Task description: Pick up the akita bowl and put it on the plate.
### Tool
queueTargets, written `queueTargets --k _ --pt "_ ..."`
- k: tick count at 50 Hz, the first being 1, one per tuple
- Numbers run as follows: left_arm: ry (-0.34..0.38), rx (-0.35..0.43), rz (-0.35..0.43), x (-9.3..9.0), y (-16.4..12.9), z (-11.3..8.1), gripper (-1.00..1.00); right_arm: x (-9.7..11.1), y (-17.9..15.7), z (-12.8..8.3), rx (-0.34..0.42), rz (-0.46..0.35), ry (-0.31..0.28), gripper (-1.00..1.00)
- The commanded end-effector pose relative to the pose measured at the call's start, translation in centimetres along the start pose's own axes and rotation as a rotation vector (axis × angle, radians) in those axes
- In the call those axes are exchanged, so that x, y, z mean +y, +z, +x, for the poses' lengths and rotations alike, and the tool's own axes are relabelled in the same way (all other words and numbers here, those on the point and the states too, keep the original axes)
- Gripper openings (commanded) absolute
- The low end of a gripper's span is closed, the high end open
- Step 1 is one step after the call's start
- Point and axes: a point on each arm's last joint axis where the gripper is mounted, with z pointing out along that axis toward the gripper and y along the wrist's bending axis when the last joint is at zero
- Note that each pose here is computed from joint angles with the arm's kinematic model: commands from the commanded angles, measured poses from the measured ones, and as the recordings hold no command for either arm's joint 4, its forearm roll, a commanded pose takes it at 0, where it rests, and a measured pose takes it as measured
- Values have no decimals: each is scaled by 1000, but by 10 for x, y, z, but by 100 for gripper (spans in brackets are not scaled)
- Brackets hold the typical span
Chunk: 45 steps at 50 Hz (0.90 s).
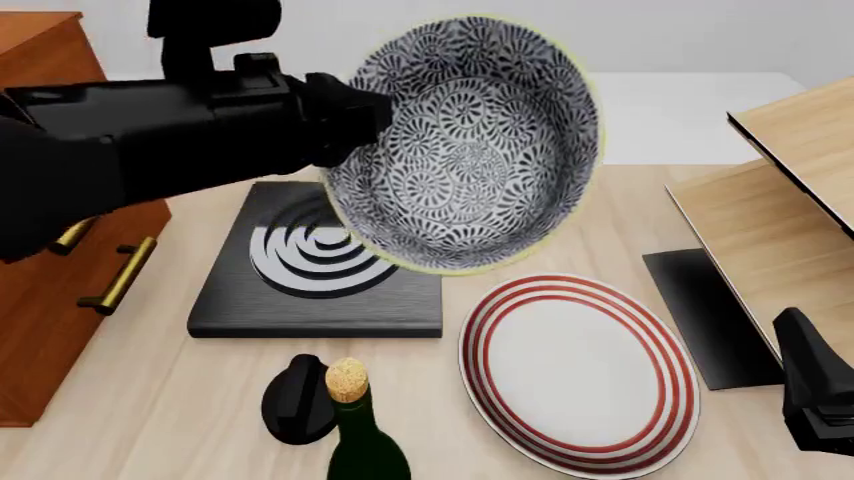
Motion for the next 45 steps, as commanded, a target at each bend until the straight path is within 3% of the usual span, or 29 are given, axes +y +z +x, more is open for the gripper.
queueTargets --k 1,15,28,45 --pt "-58 29 100 -29 16 8 -100 0 0 0 0 0 0 100" --pt "-61 94 144 -51 51 20 -100 0 0 0 0 0 0 100" --pt "-64 160 180 -67 69 46 -100 0 0 0 0 0 0 100" --pt "-103 191 191 -69 85 79 -100 0 0 0 0 0 0 100"
